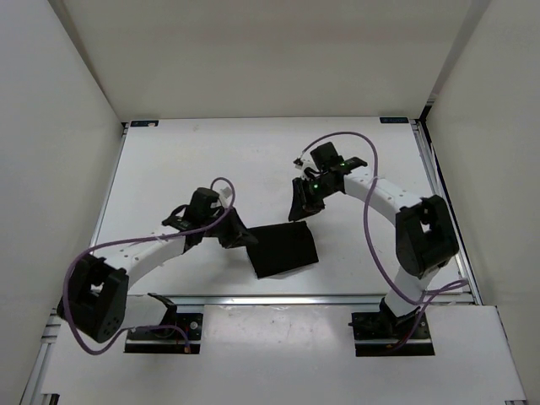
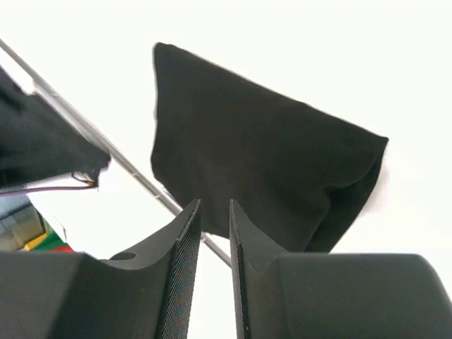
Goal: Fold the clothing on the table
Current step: Fold the skirt
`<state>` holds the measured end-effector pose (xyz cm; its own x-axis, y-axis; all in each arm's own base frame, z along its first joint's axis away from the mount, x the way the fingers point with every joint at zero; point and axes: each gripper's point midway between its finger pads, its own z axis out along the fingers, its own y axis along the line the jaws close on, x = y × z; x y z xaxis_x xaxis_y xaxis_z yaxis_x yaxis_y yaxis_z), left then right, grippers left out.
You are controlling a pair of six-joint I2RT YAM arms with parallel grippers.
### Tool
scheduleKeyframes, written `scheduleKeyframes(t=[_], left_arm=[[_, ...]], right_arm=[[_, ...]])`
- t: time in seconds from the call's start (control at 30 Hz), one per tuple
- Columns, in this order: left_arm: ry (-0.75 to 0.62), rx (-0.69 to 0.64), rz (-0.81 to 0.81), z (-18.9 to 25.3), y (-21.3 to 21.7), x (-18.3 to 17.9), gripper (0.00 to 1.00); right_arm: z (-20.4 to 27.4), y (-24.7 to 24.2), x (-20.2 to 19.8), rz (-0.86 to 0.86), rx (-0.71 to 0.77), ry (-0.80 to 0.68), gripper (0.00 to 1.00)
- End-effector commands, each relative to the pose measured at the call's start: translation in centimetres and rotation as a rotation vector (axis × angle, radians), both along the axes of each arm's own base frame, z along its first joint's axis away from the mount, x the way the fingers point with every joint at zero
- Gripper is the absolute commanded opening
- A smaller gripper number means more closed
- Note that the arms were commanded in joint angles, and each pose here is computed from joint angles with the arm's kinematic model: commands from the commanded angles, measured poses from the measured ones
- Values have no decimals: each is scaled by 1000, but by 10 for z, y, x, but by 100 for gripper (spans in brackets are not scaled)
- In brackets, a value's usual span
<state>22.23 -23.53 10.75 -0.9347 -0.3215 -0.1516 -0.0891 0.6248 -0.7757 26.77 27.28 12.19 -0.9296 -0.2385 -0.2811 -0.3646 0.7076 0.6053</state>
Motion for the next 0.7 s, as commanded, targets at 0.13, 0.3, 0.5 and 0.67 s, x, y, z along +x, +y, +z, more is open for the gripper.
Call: scheduleKeyframes(t=[0.13, 0.3, 0.5, 0.67], left_arm=[[82, 65, -165, -34, -33, -25, 10], [162, 232, -241, -80, -22, -46, 6], [232, 316, -331, -106, -16, -60, 7], [103, 192, -253, -47, -23, -20, 26]], right_arm=[[-63, -8, -11, 16, -157, 110, 27], [-103, -26, -15, -26, -234, 190, 25], [-85, -28, 18, -70, -185, 138, 24], [-20, -27, 41, -104, -72, 18, 26]])
